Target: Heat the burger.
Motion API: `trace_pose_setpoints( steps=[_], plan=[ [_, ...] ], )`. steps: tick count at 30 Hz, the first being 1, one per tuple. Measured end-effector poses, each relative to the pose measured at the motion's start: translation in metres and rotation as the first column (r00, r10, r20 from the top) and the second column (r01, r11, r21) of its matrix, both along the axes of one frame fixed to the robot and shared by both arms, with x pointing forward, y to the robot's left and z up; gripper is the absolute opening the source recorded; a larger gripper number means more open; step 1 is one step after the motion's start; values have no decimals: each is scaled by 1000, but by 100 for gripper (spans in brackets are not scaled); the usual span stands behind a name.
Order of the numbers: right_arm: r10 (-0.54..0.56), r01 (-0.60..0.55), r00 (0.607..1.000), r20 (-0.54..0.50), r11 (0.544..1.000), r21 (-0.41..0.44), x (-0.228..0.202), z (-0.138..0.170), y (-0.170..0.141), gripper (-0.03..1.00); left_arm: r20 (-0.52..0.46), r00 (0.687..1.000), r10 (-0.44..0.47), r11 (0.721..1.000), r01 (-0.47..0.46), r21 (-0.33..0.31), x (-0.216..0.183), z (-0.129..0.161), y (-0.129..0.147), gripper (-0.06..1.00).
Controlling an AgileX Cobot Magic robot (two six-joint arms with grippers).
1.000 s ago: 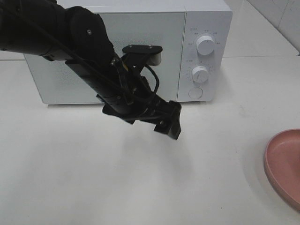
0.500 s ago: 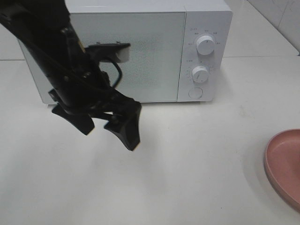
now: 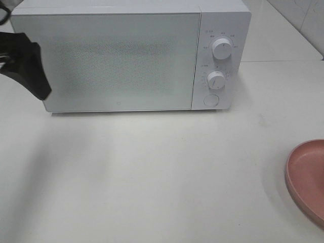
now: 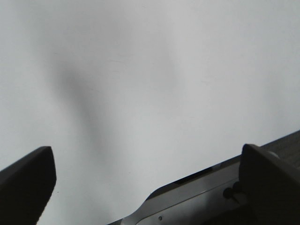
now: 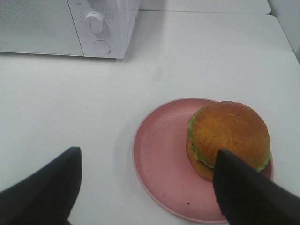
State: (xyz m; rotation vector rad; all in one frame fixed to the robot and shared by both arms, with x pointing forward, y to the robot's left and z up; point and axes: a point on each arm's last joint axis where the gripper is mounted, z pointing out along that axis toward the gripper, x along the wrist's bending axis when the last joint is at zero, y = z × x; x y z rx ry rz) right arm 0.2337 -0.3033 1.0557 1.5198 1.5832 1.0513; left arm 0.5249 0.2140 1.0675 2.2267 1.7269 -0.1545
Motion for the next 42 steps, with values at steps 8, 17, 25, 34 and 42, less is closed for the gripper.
trace_pose_setpoints(
  steps=[8,17,25,34,42],
  plan=[
    [0,0,1000,0,1000,-1,0,0,0,75,-3,987,163,987,-163,11,-41,-2,60,98],
    [0,0,1000,0,1000,-1,0,0,0,75,-12,983,182,983,-182,39,-105,-19,70,98],
    [0,0,1000,0,1000,-1,0,0,0,75,146,976,164,985,-170,29,-149,-23,69,98],
    [0,0,1000,0,1000,-1,0,0,0,75,355,924,142,986,-164,31,-194,-30,70,98],
    [0,0,1000,0,1000,-1,0,0,0,75,519,844,135,986,-168,16,-223,-19,70,98]
  ],
)
